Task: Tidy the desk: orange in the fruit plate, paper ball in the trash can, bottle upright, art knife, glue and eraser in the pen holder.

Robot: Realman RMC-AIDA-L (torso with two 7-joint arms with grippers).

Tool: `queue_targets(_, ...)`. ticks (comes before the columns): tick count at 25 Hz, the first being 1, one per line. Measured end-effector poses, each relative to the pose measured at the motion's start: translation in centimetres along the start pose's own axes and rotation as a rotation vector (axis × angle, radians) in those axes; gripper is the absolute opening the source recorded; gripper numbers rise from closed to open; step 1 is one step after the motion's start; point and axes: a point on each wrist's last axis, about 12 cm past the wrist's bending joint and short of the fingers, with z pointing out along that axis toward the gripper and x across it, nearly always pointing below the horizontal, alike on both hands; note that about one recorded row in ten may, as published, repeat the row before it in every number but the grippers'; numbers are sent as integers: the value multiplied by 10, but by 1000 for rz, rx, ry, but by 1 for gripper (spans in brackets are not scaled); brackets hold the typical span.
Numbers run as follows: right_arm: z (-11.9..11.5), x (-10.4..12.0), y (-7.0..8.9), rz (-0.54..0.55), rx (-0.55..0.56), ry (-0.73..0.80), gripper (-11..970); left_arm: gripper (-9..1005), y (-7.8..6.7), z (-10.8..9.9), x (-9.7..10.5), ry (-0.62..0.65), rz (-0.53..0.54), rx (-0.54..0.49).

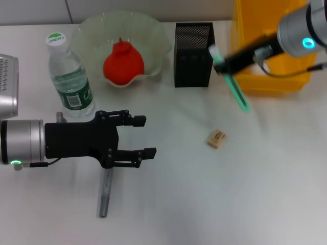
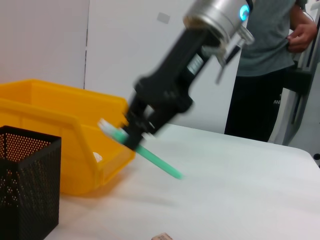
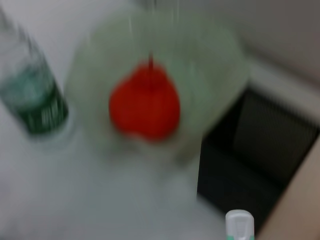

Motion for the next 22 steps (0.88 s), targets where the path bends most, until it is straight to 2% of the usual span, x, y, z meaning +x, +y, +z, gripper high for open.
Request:
queue_targets(1,-2,-6,-2,-7,7,-95,177,798,0,0,0,0,1,-1)
queue_targets(2,-2,-6,-2,-7,7,-95,177,798,0,0,0,0,1,-1)
queue_targets(3,-1,-12,-4,-11,19,-178,177,798,0,1,0,0,2,-3)
queue_targets(11,4,-31,-12,17,30,-420,178,798,0,1,0,-2,3,-7)
queue_targets(17,10,-32,-22,50,72,-490,178,798,1,1,-1,-5,5,-8)
queue_targets(22,24,-32,-28,75,122,-524,178,798,2,2,-3,-6,7,-5)
